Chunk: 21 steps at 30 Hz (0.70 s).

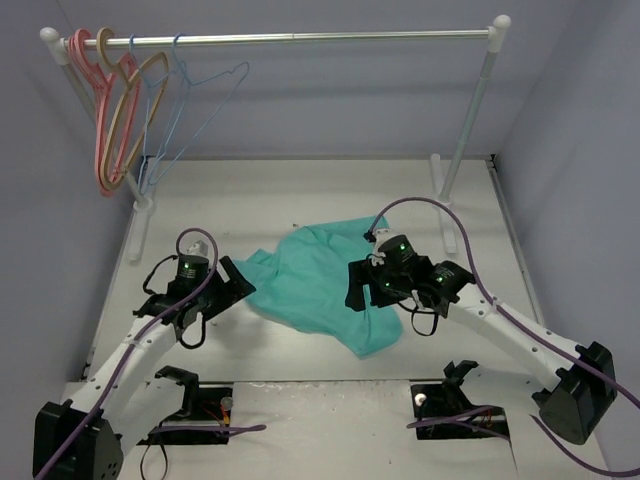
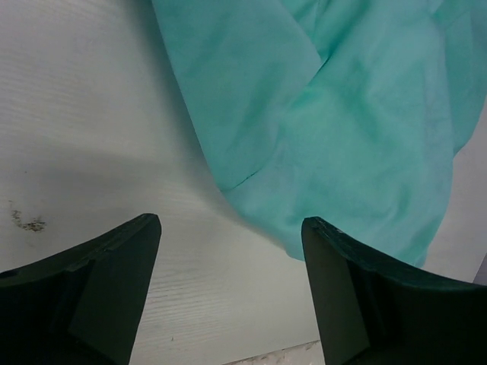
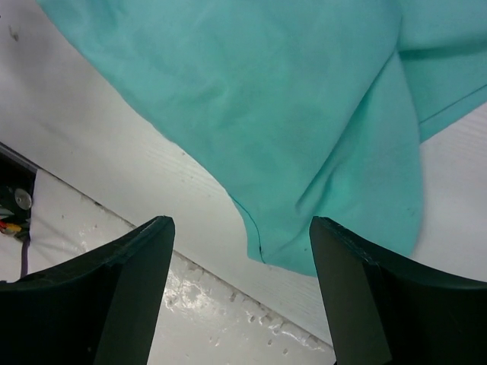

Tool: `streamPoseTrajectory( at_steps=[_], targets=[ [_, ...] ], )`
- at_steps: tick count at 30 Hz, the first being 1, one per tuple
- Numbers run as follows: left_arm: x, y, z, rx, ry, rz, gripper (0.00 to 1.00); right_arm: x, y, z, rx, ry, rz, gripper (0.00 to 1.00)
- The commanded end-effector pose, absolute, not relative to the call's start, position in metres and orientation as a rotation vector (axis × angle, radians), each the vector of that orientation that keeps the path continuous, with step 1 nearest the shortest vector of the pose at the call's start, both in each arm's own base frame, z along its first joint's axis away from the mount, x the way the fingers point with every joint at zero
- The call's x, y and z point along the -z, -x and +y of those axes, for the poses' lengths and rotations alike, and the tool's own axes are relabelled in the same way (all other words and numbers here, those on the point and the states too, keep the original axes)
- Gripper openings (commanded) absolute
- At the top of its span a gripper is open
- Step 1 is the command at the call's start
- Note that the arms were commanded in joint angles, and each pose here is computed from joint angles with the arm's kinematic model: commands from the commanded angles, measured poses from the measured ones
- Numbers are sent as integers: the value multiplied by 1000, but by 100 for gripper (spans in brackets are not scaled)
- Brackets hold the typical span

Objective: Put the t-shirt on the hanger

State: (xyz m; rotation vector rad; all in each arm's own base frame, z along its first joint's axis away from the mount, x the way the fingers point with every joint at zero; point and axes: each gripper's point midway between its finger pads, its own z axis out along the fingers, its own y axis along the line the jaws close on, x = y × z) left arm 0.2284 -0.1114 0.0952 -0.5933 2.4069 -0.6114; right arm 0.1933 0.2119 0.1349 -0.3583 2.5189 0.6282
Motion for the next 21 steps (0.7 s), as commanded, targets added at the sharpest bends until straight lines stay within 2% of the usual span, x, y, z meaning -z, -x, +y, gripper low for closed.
streamPoseTrajectory(
  at_steps=[1,4,5,13,17,20,21],
  targets=[
    [-116,-259,-131,777,667,2243,75,-125,-195,223,-604,256,2507,73],
    [-100,-261,-137,771,690,2269,69,-110,-181,227,-573,274,2540,72],
    [-93,-261,-139,762,693,2295,64,-102,-175,226,-566,257,2564,71],
    [-93,-278,-163,806,638,2264,48,-60,-144,224,-499,220,2676,70],
    [-89,-279,-165,798,625,2287,27,-34,-134,215,-466,175,2730,70],
    [-92,-278,-165,797,624,2287,18,-26,-130,214,-459,160,2745,70],
    [-98,-280,-166,804,620,2275,12,-22,-128,212,-445,154,2753,69]
  ],
)
